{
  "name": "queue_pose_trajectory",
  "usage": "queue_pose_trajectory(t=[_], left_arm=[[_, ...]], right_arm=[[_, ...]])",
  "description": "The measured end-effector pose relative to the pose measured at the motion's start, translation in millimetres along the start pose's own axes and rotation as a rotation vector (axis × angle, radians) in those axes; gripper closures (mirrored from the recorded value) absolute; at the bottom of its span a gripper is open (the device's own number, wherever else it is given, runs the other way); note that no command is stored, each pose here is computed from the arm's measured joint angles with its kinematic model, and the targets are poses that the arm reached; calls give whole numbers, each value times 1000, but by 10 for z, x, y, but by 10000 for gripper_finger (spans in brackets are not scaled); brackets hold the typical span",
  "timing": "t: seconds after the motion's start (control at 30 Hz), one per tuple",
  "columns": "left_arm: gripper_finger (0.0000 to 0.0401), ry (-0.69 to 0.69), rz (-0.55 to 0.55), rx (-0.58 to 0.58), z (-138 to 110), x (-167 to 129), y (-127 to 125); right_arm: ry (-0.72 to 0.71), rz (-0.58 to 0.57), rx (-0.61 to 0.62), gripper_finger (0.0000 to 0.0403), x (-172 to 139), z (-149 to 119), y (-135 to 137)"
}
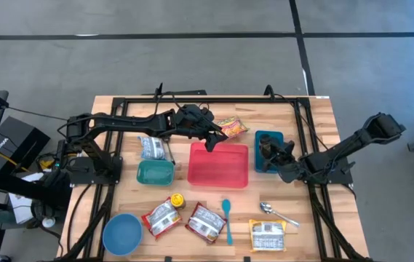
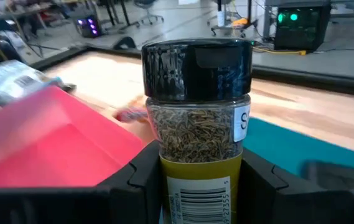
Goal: Pick & Place Food Item
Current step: Put the black seasoning bottle into the blue bin
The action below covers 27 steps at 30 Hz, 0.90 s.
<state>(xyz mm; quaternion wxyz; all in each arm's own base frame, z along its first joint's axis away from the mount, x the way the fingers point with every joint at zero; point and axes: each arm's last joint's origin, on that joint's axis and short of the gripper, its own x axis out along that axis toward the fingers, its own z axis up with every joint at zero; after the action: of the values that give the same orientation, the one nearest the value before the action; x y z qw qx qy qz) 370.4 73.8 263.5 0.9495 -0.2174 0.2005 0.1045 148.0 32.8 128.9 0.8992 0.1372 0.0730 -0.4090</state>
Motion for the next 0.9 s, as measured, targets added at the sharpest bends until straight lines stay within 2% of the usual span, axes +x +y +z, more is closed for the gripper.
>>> queue_pose_trajectory(t=[0.23,0.57,0.7,0.9], left_arm=[[135,0,0,0,0,0,0],[135,1,10,19,-9,1,-12],[135,-3,18,20,-8,1,-10],[135,-4,19,20,-8,1,-10]], right_arm=[[-4,38,-40,270,-80,141,197],[56,-11,-9,270,-185,-68,40],[66,-16,-29,271,-184,-152,46],[58,-92,-61,271,-97,-289,14]])
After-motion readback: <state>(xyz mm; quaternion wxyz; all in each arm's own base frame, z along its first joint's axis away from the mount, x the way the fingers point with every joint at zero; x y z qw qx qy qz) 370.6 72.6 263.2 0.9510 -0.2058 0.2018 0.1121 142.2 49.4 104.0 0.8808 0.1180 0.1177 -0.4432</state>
